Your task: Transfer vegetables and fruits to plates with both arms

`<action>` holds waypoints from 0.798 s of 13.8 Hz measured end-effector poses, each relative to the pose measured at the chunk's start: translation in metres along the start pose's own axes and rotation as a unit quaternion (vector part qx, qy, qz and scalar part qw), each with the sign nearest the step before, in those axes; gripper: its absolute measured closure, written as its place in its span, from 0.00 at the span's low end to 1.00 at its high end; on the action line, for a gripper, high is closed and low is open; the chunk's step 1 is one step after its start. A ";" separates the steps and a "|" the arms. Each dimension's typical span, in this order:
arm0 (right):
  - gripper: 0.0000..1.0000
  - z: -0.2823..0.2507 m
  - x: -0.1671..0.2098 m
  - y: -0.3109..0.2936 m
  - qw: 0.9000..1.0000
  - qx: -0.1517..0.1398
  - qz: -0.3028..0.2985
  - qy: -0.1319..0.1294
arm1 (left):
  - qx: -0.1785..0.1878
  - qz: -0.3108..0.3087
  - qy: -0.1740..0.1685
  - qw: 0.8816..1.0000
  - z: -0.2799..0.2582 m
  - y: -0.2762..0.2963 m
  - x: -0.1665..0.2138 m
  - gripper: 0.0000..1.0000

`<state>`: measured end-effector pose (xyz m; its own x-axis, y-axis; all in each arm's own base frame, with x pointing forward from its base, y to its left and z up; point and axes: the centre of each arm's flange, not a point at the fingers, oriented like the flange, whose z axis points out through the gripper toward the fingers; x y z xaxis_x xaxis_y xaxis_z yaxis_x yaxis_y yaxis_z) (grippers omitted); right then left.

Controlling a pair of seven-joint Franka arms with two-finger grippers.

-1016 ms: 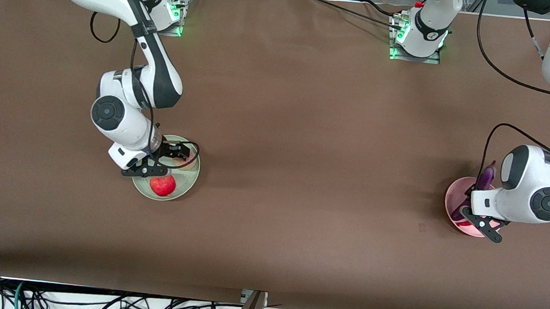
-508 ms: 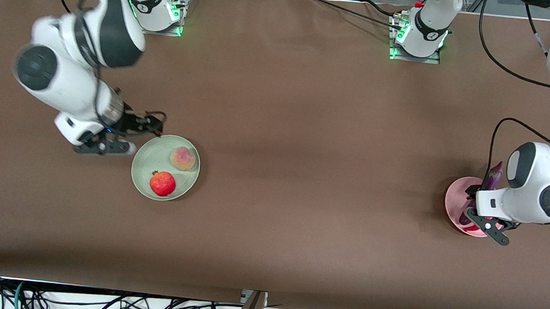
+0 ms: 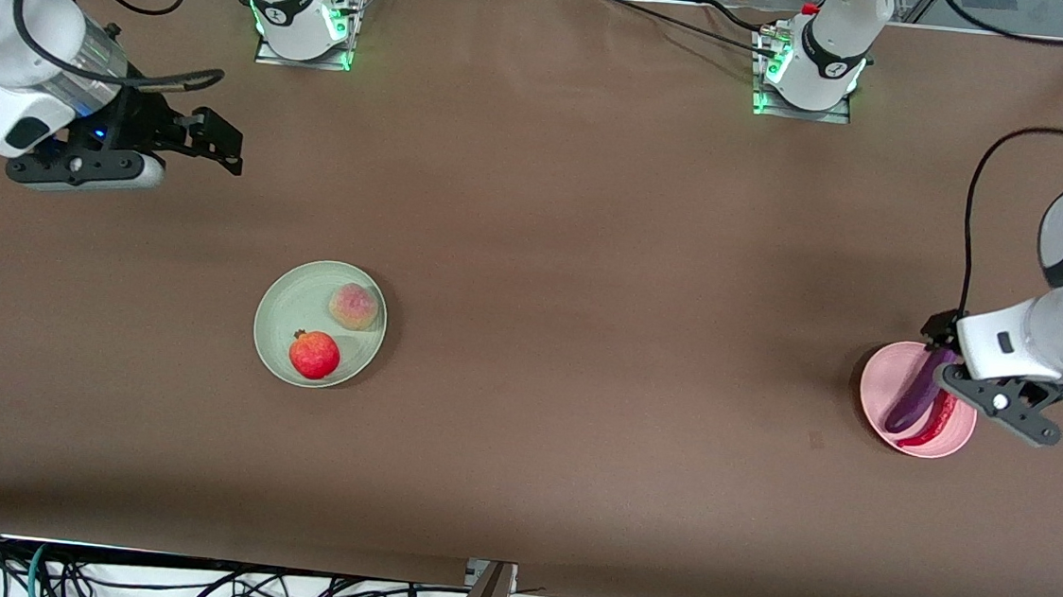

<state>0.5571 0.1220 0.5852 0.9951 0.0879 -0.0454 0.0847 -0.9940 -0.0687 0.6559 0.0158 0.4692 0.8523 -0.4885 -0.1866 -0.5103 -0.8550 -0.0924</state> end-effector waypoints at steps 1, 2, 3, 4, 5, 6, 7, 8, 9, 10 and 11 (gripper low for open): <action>0.00 0.001 0.002 0.006 1.000 -0.001 0.001 -0.001 | -0.012 -0.019 -0.006 1.000 -0.024 0.007 -0.009 0.00; 0.00 0.003 0.005 0.010 1.000 -0.002 0.001 -0.002 | -0.025 -0.033 -0.009 0.999 -0.049 0.010 -0.020 0.00; 0.00 0.006 0.007 0.013 1.000 -0.002 -0.001 -0.005 | -0.034 -0.043 -0.008 0.998 -0.072 0.008 -0.031 0.00; 0.00 0.007 0.009 0.013 1.000 -0.003 -0.002 -0.006 | -0.043 -0.051 -0.001 0.998 -0.093 0.005 -0.041 0.00; 0.00 0.007 0.009 0.013 1.000 -0.003 -0.002 -0.006 | -0.048 -0.058 0.007 0.997 -0.106 0.001 -0.048 0.00; 0.00 0.006 0.009 0.015 1.000 -0.003 0.000 -0.004 | -0.051 -0.065 0.011 0.997 -0.111 -0.003 -0.051 0.00; 0.00 0.004 0.010 0.018 1.000 -0.003 0.002 -0.003 | -0.054 -0.078 0.008 0.995 -0.110 -0.004 -0.053 0.00; 0.00 0.002 0.010 0.020 1.000 -0.003 0.004 -0.002 | -0.056 -0.094 0.004 0.994 -0.109 -0.003 -0.053 0.00; 0.00 0.001 0.009 0.021 1.000 -0.003 0.004 -0.003 | -0.058 -0.108 0.002 0.992 -0.109 -0.002 -0.053 0.00; 0.00 -0.001 0.009 0.022 1.000 -0.003 0.005 -0.002 | -0.060 -0.119 0.002 0.991 -0.109 0.000 -0.051 0.00; 0.00 -0.004 0.009 0.022 1.000 -0.003 0.005 0.000 | -0.059 -0.126 0.004 0.990 -0.110 0.004 -0.048 0.00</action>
<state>0.5681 0.1008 0.5871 0.9959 0.0782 -0.0456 0.0754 -0.9953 -0.0616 0.6257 0.0167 0.5853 0.9521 -0.2579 -0.1642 -0.2646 -0.9641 -0.0203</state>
